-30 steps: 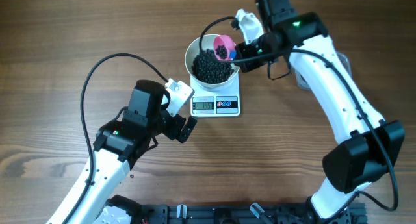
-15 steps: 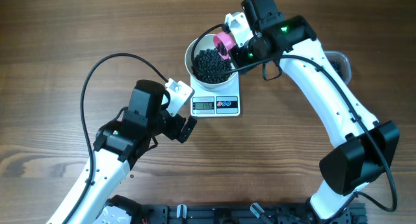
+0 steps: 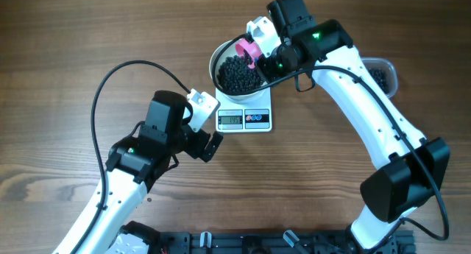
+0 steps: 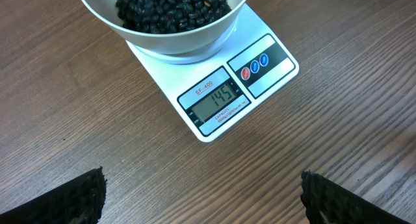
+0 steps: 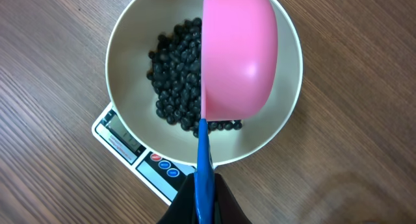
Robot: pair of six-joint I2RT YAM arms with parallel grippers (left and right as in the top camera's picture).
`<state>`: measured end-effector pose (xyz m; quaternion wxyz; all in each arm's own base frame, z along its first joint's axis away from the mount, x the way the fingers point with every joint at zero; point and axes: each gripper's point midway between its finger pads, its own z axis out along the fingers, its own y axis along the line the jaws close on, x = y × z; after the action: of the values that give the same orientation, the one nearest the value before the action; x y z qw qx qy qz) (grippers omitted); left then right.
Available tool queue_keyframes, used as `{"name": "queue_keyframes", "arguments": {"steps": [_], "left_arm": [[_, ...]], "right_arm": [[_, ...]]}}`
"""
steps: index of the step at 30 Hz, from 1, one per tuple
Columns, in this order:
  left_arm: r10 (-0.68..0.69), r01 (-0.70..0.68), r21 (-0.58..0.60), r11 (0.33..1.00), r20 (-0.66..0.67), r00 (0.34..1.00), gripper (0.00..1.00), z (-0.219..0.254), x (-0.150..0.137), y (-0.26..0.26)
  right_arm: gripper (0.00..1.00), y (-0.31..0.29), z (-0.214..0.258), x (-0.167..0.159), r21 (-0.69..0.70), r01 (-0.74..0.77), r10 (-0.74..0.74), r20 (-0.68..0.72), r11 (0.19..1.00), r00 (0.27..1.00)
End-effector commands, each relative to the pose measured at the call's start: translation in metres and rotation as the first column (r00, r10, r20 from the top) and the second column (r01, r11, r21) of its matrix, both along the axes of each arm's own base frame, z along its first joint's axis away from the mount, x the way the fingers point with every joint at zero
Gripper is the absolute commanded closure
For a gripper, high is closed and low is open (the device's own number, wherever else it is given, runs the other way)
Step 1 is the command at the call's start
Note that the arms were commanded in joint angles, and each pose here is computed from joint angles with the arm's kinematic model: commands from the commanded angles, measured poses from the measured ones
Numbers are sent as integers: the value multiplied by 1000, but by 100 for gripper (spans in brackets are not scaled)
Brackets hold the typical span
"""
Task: Scoop item into bowl and weigh 150g on scale
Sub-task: 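Tip the scoop slowly to pour beans into the bowl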
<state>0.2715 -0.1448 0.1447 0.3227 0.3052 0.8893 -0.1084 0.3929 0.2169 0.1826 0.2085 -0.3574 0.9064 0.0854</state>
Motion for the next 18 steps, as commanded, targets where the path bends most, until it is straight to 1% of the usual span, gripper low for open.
{"name": "queue_keyframes", "arguments": {"steps": [1, 18], "left_arm": [[-5, 5, 4, 1000, -4, 1000, 0, -2, 0, 1], [-5, 5, 4, 1000, -4, 1000, 0, -2, 0, 1]], "right_arm": [[96, 2, 19, 4, -3, -39, 39, 66, 999, 997], [96, 4, 20, 7, 6, -36, 35, 79, 999, 996]]}}
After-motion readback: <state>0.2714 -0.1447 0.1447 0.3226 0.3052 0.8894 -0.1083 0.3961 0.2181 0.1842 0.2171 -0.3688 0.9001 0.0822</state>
